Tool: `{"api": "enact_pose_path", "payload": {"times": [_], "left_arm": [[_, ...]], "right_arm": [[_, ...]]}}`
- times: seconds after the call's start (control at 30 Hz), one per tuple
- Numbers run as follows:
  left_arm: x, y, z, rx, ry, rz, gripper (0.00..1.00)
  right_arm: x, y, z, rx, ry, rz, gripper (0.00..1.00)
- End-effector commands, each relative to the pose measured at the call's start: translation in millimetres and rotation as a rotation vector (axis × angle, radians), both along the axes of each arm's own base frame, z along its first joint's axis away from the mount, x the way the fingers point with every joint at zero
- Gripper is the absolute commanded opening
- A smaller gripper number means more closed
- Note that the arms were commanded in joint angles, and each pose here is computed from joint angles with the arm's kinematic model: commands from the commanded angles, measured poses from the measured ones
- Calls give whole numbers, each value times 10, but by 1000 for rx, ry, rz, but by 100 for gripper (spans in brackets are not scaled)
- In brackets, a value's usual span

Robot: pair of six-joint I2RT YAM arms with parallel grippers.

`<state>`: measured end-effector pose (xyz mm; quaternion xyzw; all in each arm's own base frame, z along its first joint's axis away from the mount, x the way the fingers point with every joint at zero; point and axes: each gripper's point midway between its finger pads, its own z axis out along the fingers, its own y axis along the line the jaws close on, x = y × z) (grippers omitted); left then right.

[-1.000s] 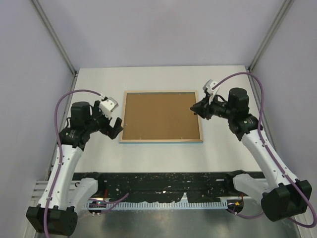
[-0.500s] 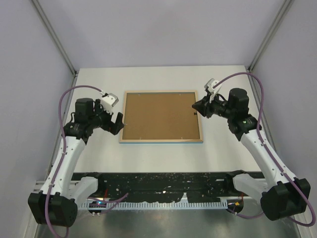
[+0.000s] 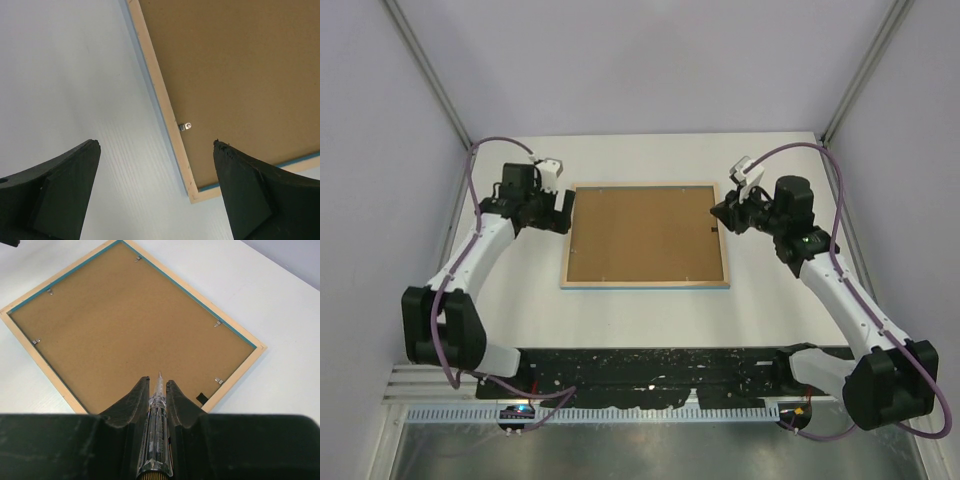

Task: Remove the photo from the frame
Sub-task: Adjust the photo frame at the center of the board.

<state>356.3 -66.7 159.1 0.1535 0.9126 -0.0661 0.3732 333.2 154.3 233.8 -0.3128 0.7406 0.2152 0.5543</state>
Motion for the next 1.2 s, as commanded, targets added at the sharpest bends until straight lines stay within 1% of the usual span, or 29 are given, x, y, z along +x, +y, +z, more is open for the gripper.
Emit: {"api": "enact_pose_path", "payload": {"times": [0.0,0.17,0.33,0.47,0.53,0.7,0.77,0.8,0.97,1.03,1.17], "left_arm": [[437,25,-77,11,0,123,100],[635,-129,-315,-45,128,173,100],[707,-255,-511,9,202,181,99],[655,-377,-707,17,265,173,91],[611,-455,-822,-4,318,164,86],[556,-551,-988,-49,402,169,82],[538,-551,-1024,-48,430,185,78],[518,-569,-1052,-54,449,182,77],[464,-566,-1160,-68,503,194,76],[435,-542,-1198,-65,527,206,74],[447,-443,-1139,-83,490,245,73]], "right_arm": [[104,-55,211,-11,-99,-29,8],[28,-32,309,5,-128,-8,8],[-79,50,356,41,-123,45,8],[-157,100,414,64,-124,80,8],[-197,108,459,74,-130,88,8],[-285,131,550,93,-149,108,8],[-302,140,557,97,-147,115,8],[-299,130,565,98,-151,112,8],[-296,145,531,98,-137,118,8],[-294,160,509,99,-129,126,8],[-281,182,461,100,-111,138,8]]}}
